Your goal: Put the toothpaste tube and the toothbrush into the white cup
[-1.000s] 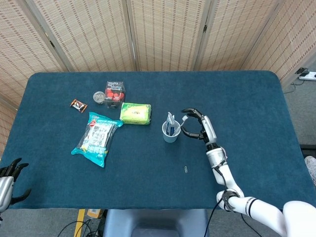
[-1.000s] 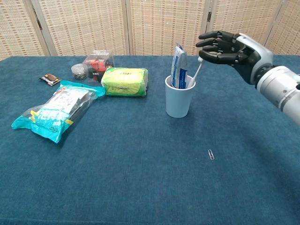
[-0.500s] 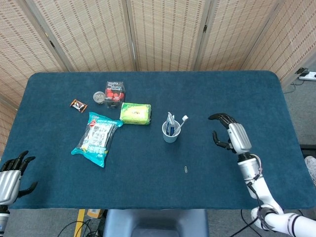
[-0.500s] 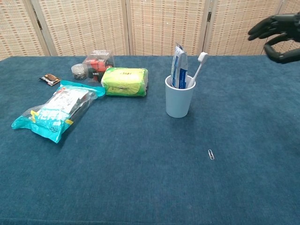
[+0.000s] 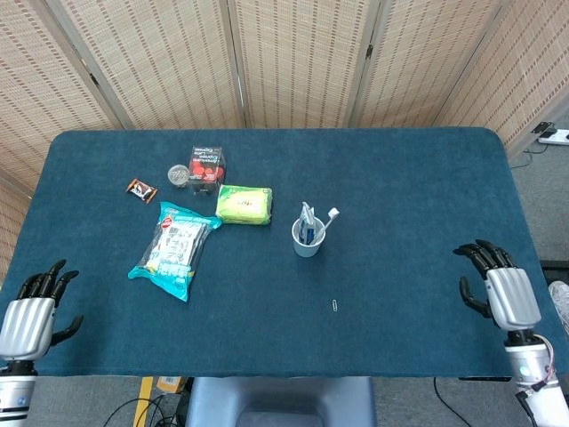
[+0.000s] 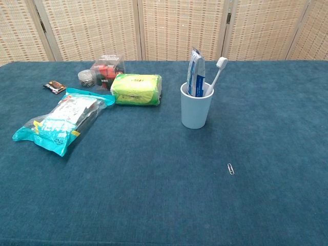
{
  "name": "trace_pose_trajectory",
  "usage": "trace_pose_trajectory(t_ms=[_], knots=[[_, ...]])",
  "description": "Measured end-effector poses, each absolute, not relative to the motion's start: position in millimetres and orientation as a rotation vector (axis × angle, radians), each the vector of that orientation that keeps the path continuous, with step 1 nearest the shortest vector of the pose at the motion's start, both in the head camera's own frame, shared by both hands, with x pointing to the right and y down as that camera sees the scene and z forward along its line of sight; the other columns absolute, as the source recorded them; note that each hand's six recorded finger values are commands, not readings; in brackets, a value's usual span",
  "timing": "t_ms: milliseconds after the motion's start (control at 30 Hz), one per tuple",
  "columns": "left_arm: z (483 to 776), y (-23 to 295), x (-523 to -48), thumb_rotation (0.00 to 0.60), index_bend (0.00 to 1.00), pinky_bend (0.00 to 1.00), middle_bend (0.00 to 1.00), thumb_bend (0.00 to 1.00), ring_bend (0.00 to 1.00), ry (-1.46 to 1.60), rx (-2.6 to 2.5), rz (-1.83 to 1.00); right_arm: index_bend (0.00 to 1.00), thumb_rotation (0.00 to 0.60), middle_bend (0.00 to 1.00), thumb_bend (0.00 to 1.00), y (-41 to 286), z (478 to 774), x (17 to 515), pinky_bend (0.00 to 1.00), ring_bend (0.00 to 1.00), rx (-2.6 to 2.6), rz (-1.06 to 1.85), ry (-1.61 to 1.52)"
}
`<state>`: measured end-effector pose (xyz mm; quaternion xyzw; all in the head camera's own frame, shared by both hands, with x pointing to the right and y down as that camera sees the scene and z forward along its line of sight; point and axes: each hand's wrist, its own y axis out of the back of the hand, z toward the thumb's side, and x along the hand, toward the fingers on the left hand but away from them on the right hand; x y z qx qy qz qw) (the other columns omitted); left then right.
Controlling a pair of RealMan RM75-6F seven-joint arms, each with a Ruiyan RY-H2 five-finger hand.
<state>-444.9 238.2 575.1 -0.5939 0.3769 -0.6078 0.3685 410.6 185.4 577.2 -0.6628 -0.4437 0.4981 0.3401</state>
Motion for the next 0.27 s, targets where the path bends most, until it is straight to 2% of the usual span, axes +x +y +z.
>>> trace_pose_trajectory(t_ms=[267], knots=[[575, 237, -437, 0.6, 0.21, 0.18, 0.1, 0.31, 0.16, 0.998, -1.505, -1.53, 0.24, 0.6, 0.25, 0.47, 212, 566, 430, 0.21, 0.14, -1.689, 1.344, -1.212]])
